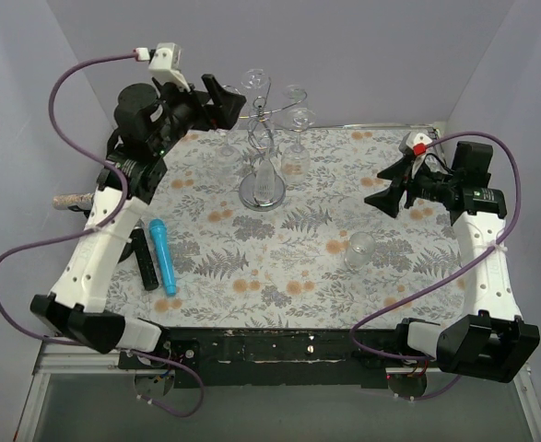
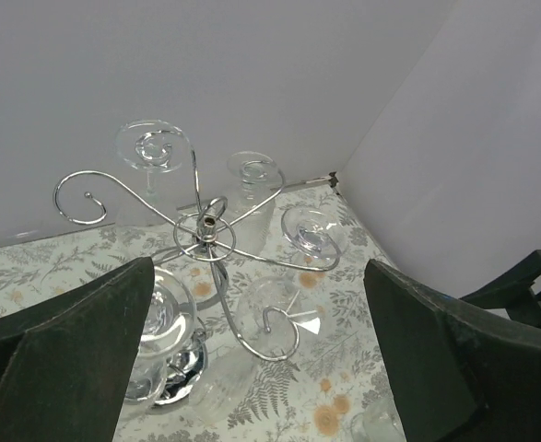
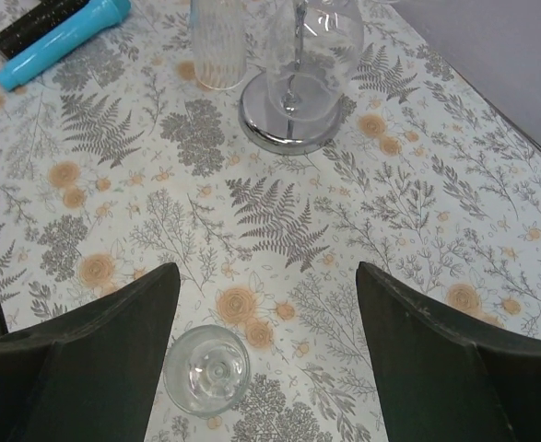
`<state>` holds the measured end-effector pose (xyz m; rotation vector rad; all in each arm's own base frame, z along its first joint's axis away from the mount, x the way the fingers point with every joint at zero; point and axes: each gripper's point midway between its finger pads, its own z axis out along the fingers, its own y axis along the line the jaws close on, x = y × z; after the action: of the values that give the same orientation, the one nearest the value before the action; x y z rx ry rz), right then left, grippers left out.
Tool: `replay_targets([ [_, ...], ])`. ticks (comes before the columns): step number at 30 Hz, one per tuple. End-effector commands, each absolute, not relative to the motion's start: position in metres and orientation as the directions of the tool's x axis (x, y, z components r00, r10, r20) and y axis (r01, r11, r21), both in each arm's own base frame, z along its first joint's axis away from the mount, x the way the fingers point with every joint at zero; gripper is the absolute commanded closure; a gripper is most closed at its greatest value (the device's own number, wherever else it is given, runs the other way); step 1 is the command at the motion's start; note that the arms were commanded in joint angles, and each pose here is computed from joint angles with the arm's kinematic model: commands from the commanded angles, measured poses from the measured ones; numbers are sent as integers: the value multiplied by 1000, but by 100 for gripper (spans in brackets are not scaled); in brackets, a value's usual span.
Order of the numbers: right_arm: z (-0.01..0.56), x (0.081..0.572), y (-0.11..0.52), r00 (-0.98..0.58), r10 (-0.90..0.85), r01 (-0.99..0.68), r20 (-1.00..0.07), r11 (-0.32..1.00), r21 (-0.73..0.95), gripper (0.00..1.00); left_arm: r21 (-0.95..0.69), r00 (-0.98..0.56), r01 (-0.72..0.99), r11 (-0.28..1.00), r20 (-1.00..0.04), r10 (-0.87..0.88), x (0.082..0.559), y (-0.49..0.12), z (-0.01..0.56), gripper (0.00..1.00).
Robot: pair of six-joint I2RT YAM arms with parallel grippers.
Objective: Place the wine glass upside down on the wine glass rack
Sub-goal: Adjust the wine rack at the center of the board, then pick up the wine glass at the center of the board.
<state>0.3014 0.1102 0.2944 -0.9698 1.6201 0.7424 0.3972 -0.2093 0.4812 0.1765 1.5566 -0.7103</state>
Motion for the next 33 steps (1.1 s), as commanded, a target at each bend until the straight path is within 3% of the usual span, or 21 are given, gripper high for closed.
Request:
replay_targets([
  [1,277,287,104,-79,-347,-899,-934,429,-84,15,-357,-136,543,760,-931,-340,347,-192,492,2],
  [9,235,283,100,-241,-466,-874,-851,486,-18,18,-383,-169,464,799,-923,-345,285,-154,453,2],
  [16,199,281,99,-341,-592,-830,-730,554,-62,19,-413,-202,420,808,-911,-361,249,-136,418,2],
  [23,180,299,87,-442,-585,-753,-680,654,-73,23,-449,-230,414,792,-893,-386,236,-134,398,2],
  [33,155,279,93,-501,-616,-779,-608,627,6,29,-480,-248,434,763,-877,-410,232,-139,384,2],
])
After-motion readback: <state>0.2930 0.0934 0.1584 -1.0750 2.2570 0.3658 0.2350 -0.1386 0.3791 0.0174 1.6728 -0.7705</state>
